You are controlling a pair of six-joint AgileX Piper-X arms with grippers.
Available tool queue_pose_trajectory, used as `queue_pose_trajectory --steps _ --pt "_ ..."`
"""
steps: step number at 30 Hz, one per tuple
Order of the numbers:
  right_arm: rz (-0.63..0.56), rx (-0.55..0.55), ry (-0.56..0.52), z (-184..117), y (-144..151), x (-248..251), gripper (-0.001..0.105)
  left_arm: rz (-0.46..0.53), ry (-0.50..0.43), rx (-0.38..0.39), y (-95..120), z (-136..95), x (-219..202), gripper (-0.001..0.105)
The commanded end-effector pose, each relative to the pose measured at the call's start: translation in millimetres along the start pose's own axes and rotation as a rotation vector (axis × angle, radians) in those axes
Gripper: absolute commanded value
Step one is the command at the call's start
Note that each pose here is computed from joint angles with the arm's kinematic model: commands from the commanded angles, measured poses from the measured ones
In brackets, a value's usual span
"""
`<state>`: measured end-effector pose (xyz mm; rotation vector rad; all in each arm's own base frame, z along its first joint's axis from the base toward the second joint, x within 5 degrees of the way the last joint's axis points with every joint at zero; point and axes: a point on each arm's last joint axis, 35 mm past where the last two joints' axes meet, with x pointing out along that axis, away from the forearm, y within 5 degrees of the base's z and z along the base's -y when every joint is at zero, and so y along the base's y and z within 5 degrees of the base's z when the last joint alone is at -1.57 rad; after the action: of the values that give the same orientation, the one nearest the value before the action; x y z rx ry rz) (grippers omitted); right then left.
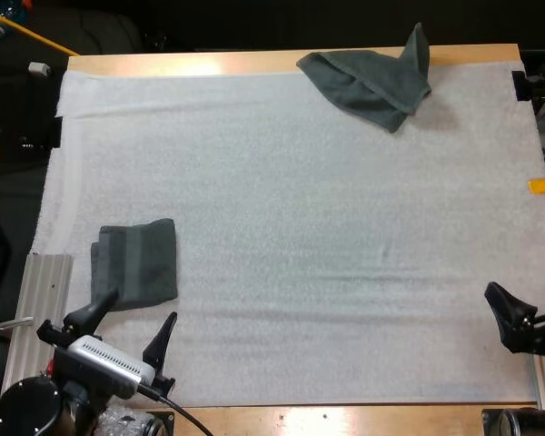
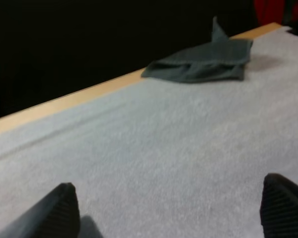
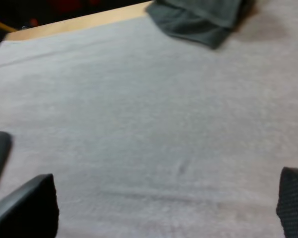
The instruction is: Pick towel from pile, fold and stack
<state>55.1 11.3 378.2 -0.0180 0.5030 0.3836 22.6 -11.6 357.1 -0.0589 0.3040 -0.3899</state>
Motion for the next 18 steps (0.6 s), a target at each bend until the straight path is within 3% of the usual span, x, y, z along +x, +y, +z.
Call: queue_pose_trajectory --steps 1,7,18 --pt "0.067 -0.024 -0.030 10.8 0.1 1.9 0.086 -0.038 -0.030 0.011 -2.0 7.0 -1.8 0.071" --pt "0.165 0.017 -0.043 34.6 -13.2 33.0 0.086 -0.110 -0.069 0.015 -4.9 13.3 -1.7 0.071" --pt "0.184 0.103 -0.094 79.2 -40.1 123.3 0.086 -0.111 -0.074 0.016 -4.9 13.9 -1.8 0.071"
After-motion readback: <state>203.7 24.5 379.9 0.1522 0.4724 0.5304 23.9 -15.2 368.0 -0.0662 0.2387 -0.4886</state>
